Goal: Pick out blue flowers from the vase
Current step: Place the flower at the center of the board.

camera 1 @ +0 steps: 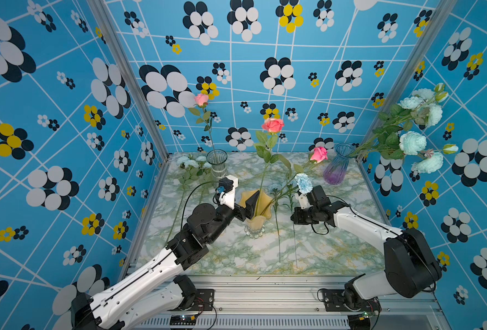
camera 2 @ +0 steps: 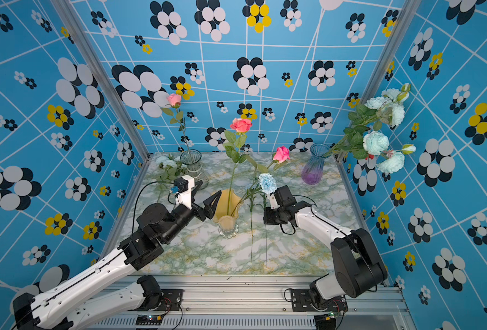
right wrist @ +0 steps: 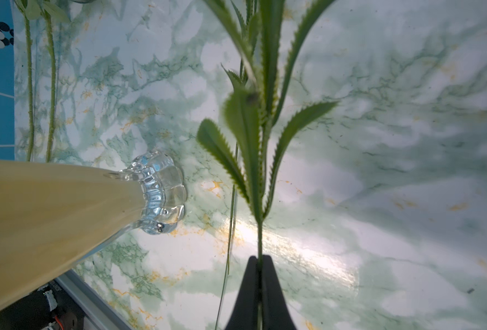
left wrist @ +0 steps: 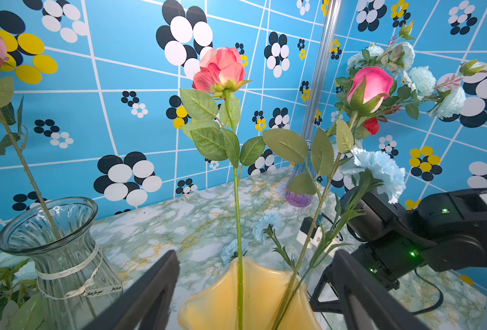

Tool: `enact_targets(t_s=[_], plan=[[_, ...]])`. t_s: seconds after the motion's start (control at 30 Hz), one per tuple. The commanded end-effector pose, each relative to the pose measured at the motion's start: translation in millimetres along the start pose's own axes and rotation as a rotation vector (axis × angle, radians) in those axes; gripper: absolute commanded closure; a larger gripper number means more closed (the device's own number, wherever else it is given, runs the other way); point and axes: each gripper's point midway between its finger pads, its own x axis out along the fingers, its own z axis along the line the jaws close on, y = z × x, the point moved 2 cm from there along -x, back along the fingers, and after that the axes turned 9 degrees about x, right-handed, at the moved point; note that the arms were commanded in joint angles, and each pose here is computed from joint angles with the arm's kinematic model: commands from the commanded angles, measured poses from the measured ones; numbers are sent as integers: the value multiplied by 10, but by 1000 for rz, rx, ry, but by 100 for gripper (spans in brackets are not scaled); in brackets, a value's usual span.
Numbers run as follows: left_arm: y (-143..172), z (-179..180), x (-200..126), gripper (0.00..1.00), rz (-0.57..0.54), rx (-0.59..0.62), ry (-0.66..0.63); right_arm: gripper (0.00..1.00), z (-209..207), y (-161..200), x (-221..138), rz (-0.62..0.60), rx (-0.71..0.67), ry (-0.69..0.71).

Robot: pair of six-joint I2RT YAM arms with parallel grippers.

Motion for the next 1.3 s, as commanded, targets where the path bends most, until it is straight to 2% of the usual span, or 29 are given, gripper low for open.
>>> enact_targets(t_s=[0.0,0.17,0.47,1.13,1.27], plan=[[19,-2,15,13,-9,15,-7,100,52,-156,73,-7,-7,-30],[5,-6,12,13,-11,12,-4,100,-93,-184,257,13,18,22],[6,-16,10,16,-11,8,3,100,-243,-210,384,27,45,64],[35,-22,49,16,1,13,2,100,-197,-186,669,125,105,12],[44,-33,74,16,4,12,4,89,-202,-152,668,135,107,10]])
